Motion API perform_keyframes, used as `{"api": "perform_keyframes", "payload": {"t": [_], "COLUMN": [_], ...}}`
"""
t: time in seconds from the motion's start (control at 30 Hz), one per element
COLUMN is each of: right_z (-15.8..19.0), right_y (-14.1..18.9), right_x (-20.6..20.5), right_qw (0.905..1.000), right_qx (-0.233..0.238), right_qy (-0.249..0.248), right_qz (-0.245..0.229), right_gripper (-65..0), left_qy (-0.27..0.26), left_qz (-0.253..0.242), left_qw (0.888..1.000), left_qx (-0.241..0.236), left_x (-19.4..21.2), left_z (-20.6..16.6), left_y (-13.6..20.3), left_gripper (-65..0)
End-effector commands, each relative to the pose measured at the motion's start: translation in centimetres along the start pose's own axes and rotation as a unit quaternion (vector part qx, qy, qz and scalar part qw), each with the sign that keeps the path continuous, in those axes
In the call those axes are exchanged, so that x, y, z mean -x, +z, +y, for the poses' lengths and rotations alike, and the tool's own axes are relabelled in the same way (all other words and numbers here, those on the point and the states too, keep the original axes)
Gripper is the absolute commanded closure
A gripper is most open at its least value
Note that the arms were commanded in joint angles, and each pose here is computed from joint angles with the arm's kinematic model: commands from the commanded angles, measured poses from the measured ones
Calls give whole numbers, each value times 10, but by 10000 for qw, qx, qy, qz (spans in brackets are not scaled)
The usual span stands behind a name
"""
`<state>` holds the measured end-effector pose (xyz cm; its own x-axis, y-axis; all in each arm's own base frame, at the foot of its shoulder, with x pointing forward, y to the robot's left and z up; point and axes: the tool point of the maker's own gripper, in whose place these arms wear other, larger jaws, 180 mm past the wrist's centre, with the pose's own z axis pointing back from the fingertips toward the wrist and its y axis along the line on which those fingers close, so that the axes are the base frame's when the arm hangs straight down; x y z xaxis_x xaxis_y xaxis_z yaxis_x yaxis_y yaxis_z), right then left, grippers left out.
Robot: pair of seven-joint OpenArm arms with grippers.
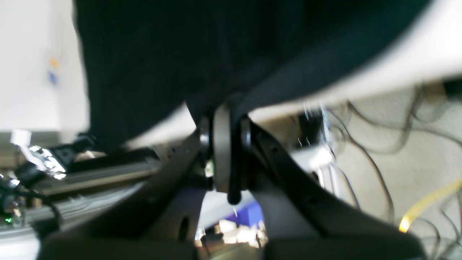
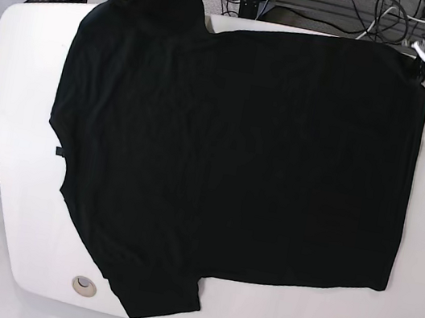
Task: Fold the T-shirt properly
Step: 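Lift the shoulder corners and pull them toward the hem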
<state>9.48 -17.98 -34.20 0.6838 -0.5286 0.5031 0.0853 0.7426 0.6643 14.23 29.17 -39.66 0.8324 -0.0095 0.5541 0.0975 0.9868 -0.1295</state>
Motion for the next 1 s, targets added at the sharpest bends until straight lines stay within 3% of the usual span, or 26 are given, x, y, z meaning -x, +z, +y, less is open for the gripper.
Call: {"api": "perform_keyframes", "payload": {"t": [0.0, 0.23, 0.57, 0.97], "right_z": [9, 33, 25, 30], "right_y": [-1, -36, -81, -151], "right_x": [-19, -68, -127, -193], "right_qw": [9994, 9935, 9879, 9832], "right_qx": [-269, -811, -1137, -1562], "right_qy": [225, 682, 705, 689], "right_qz": [-60, -408, -784, -648], "right_gripper": [0, 0, 0, 0], "left_qy": [-104, -80, -271, 137], "left_qz": [-436, -1427, -2139, -2285], "left_qw": [9989, 9888, 9748, 9716], "left_qx": [119, 427, 565, 593], "left_x": [-29, -103, -170, -195], "left_z": [-10, -39, -49, -31], "left_y": [-4, -22, -23, -38], "left_gripper": [0, 0, 0, 0]}}
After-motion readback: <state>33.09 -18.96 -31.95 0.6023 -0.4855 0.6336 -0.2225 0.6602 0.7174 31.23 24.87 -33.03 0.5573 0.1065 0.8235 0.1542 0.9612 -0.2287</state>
